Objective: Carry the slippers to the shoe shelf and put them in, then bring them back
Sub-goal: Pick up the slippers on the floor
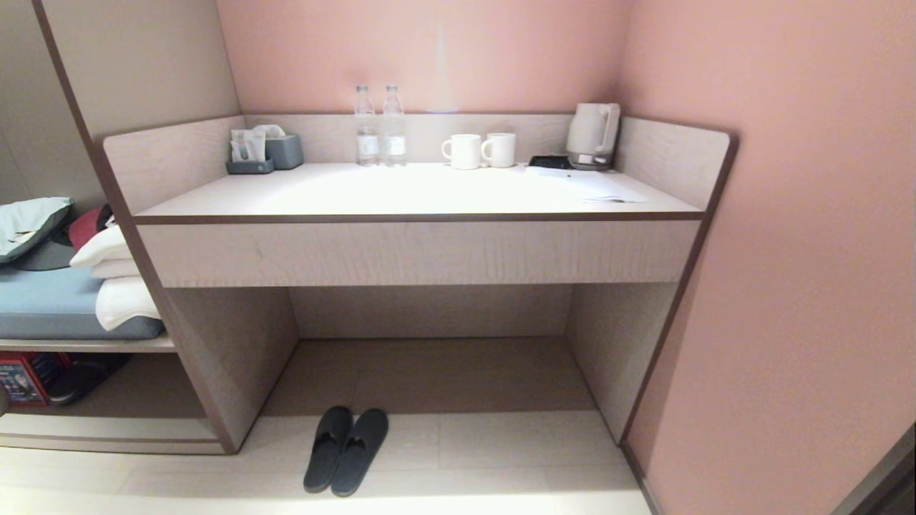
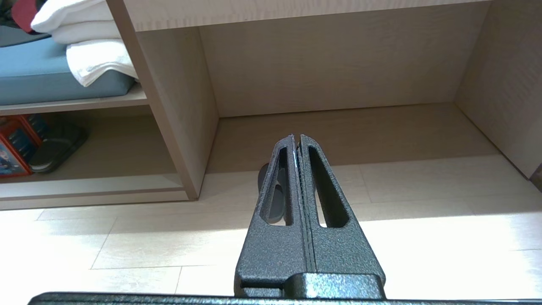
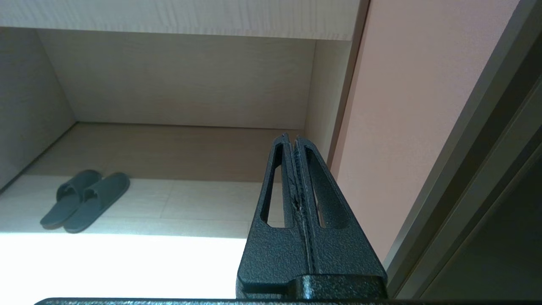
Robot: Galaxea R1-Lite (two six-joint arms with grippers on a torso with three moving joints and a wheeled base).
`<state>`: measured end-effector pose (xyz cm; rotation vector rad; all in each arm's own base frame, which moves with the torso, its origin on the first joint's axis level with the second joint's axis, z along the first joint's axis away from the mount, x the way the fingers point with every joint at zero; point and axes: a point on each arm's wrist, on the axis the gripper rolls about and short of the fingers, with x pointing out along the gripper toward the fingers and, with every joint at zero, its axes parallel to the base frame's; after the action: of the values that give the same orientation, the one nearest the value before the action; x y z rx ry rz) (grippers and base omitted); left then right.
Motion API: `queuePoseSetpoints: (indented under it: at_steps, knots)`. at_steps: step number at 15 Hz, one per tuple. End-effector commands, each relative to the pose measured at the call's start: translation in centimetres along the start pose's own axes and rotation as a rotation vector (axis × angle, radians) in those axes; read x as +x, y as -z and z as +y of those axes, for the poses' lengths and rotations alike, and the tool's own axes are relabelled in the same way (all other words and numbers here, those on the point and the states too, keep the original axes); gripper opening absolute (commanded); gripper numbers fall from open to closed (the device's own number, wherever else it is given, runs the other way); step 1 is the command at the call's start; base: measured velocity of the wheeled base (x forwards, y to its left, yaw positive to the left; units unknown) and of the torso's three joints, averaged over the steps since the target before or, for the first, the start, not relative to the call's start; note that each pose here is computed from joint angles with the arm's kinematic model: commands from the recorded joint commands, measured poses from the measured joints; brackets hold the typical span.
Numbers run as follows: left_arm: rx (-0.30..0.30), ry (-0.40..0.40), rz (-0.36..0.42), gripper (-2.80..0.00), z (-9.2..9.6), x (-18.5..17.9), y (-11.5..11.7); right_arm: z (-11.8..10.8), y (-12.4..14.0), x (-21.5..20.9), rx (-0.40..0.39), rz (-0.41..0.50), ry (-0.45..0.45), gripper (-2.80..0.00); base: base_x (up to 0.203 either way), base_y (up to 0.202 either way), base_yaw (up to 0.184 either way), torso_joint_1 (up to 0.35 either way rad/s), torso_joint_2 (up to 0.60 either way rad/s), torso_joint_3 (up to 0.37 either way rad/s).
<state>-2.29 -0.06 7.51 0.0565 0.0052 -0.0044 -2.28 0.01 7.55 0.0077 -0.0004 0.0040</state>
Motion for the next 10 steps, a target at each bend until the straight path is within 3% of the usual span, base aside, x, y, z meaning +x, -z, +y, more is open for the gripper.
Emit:
queuePoseSetpoints:
  at_steps: [1,6,10]
  knots:
    - [-0.001,-0.003,0.001,-2.8,0.0,0.01,0.02,0.0,0.0,-0.01,0.0,-0.001,-0.002,-2.8,0.0,0.0,0.0,0.0,0.0,0.0]
    - [0.006,-0.003,-0.001,-2.8,0.01,-0.01,-0.02,0.0,0.0,-0.01,0.0,-0.001,-0.001,-2.8,0.0,0.0,0.0,0.0,0.0,0.0]
    - [-0.024,-0.004,-0.003,-2.8,0.01,0.0,-0.05,0.0,0.0,-0.01,0.0,-0.001,-0.001,-2.8,0.0,0.0,0.0,0.003,0.0,-0.141]
